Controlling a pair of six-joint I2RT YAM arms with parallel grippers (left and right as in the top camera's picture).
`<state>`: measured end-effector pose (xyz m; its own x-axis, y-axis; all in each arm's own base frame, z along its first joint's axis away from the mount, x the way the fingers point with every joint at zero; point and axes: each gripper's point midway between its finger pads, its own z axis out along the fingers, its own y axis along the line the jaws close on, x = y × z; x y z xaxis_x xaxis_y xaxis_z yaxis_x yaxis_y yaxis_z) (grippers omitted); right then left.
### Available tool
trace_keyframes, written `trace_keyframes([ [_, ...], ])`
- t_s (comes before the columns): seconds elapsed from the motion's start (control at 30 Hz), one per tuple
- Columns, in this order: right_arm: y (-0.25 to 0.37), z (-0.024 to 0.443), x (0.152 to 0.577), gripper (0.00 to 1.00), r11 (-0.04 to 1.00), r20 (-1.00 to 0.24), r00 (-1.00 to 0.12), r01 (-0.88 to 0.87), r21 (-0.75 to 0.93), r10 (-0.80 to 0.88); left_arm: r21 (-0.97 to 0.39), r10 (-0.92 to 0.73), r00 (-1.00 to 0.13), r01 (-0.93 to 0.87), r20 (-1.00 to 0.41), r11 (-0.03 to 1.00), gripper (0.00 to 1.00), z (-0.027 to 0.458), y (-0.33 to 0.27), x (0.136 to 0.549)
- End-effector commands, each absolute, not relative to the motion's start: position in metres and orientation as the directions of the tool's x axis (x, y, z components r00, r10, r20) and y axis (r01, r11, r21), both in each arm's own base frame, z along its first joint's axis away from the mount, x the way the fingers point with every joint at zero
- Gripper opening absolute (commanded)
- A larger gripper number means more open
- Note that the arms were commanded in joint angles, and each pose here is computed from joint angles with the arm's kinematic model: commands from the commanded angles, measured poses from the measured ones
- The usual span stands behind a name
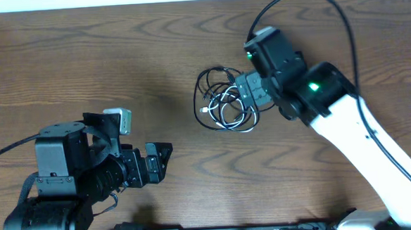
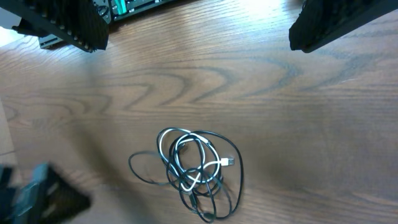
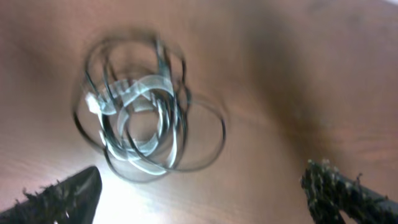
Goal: Untangle cables
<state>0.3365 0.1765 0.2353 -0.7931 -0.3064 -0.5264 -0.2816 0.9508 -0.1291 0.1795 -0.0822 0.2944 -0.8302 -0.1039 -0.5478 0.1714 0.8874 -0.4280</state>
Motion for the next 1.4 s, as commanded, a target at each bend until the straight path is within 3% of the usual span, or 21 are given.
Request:
trace_keyframes([
  [0.0, 0.205, 0.186, 0.316, 0.99, 0.886, -0.342, -0.83, -0.464, -0.016, -0.441, -0.411, -0.086, -0.825, 0.186, -0.558, 0.892, 0.99, 0.295, -0.081, 0.179],
  [0.1, 0.218, 0.152, 0.303, 0.99, 0.835, -0.217, -0.823, -0.547, 0.05, -0.526, -0.412, -0.085, -0.828, 0.183, -0.554, 0.893, 0.99, 0.295, -0.081, 0.178],
  [0.37, 0.223, 0.081, 0.302, 0.98, 0.757, -0.03, -0.759, -0.65, 0.057, -0.65, -0.413, -0.085, -0.837, 0.177, -0.541, 0.893, 0.99, 0.292, -0.081, 0.175],
  [0.63, 0.25, 0.045, 0.322, 0.8, 0.779, -0.081, -0.782, -0.623, 0.063, -0.619, -0.415, -0.085, -0.84, 0.174, -0.536, 0.893, 0.99, 0.292, -0.081, 0.176],
  [0.8, 0.256, 0.046, 0.326, 0.79, 0.83, -0.1, -0.832, -0.553, 0.072, -0.545, -0.415, -0.084, -0.844, 0.171, -0.529, 0.893, 0.99, 0.29, -0.081, 0.175],
  [0.87, 0.256, 0.046, 0.326, 0.64, 0.85, -0.098, -0.852, -0.521, 0.076, -0.514, -0.416, -0.084, -0.846, 0.17, -0.526, 0.894, 0.99, 0.29, -0.081, 0.174],
  [0.9, 0.256, 0.046, 0.326, 0.49, 0.857, -0.097, -0.859, -0.51, 0.077, -0.502, -0.416, -0.084, -0.847, 0.169, -0.525, 0.894, 0.99, 0.29, -0.081, 0.174],
  [1.03, 0.257, 0.046, 0.325, 0.23, 0.869, -0.095, -0.871, -0.489, 0.08, -0.481, -0.416, -0.084, -0.851, 0.166, -0.519, 0.894, 0.99, 0.289, -0.081, 0.173],
  [1.1, 0.258, 0.046, 0.325, 0.04, 0.871, -0.094, -0.873, -0.485, 0.08, -0.478, -0.417, -0.084, -0.851, 0.166, -0.519, 0.894, 0.99, 0.289, -0.081, 0.173],
  [1.27, 0.262, 0.049, 0.324, 0.01, 0.899, -0.091, -0.906, -0.423, 0.111, -0.414, -0.416, -0.084, -0.85, 0.166, -0.519, 0.894, 0.99, 0.289, -0.081, 0.173],
  [1.37, 0.268, 0.085, 0.336, 0.01, 0.896, -0.16, -0.9, -0.426, 0.126, -0.406, -0.408, -0.082, -0.85, 0.164, -0.521, 0.898, 0.99, 0.288, -0.08, 0.173],
])
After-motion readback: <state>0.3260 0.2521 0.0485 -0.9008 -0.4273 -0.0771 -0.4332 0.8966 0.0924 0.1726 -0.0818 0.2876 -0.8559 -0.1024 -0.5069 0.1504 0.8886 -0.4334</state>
